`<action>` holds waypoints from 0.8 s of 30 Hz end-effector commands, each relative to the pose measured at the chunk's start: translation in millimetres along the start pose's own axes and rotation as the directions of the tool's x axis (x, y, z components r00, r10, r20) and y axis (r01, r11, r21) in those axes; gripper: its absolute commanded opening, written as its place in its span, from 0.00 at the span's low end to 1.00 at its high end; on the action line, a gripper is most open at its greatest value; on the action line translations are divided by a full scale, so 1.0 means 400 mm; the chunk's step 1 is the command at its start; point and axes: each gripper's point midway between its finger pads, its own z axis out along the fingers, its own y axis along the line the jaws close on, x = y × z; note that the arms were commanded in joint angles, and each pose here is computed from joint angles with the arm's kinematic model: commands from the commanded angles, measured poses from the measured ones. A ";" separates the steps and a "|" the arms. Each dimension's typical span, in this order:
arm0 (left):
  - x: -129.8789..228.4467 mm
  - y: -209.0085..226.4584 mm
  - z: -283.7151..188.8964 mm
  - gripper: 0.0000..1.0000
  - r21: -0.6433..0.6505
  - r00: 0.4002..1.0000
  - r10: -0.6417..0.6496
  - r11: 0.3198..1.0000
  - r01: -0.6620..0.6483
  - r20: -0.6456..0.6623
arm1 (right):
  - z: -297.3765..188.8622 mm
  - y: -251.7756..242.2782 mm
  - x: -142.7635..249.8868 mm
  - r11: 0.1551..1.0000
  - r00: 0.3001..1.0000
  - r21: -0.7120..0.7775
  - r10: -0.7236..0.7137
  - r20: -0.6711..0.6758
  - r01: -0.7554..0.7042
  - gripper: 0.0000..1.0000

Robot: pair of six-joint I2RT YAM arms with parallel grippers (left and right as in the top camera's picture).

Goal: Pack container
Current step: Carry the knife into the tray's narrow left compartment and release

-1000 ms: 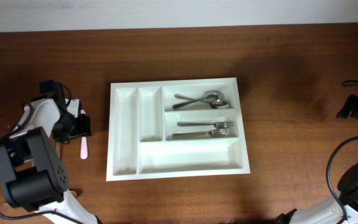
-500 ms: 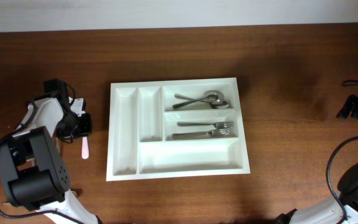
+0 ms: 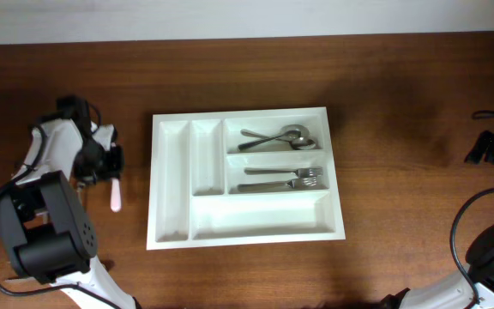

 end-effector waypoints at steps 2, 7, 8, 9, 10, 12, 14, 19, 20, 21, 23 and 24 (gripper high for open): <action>-0.097 -0.070 -0.134 0.07 0.039 0.992 0.062 0.997 -0.067 0.114 | 0.004 -0.004 0.001 1.000 1.000 0.002 0.011 -0.004 -0.011 0.99; -0.129 -0.232 -0.261 0.07 0.116 0.978 0.121 0.983 -0.142 0.169 | 0.004 -0.003 0.001 1.000 1.000 0.001 0.011 -0.004 -0.011 0.99; -0.123 -0.260 -0.270 0.07 0.122 0.979 0.124 0.982 -0.144 0.162 | 0.004 -0.004 0.001 1.000 1.000 0.002 0.011 -0.004 -0.011 0.99; -0.114 -0.289 -0.274 0.07 0.128 0.980 0.127 0.981 -0.147 0.152 | 0.004 -0.004 0.001 1.000 1.000 0.002 0.011 -0.004 -0.011 0.99; -0.104 -0.316 -0.272 0.07 0.133 0.982 0.128 0.980 -0.146 0.138 | 0.004 -0.004 0.001 1.000 1.000 0.002 0.011 -0.004 -0.011 0.99; -0.077 -0.374 -0.268 0.07 0.150 0.985 0.138 0.977 -0.153 0.106 | 0.004 -0.004 0.001 1.000 1.000 0.002 0.011 -0.004 -0.011 0.99; -0.053 -0.441 -0.266 0.07 0.185 0.983 0.165 0.967 -0.178 0.086 | 0.004 -0.004 0.001 1.000 1.000 0.002 0.011 -0.004 -0.011 0.99; -0.014 -0.538 -0.252 0.16 0.149 0.981 0.183 0.970 -0.191 0.066 | 0.004 -0.004 0.001 1.000 1.000 0.002 0.011 -0.004 -0.011 0.99; -0.011 -0.542 -0.248 0.16 0.126 0.983 0.173 0.976 -0.180 0.064 | 0.004 -0.004 0.001 1.000 1.000 0.002 0.011 -0.004 -0.011 0.99; -0.006 -0.545 -0.243 0.16 0.105 0.985 0.163 0.980 -0.169 0.061 | 0.004 -0.004 0.001 1.000 1.000 0.002 0.011 -0.004 -0.011 0.99; 0.004 -0.554 -0.232 0.16 0.093 0.986 0.158 0.982 -0.162 0.051 | 0.004 -0.004 0.001 1.000 1.000 0.002 0.011 -0.004 -0.011 0.99; 0.009 -0.559 -0.225 0.16 0.092 0.986 0.159 0.982 -0.163 0.046 | 0.004 -0.004 0.001 1.000 1.000 0.002 0.011 -0.004 -0.011 0.99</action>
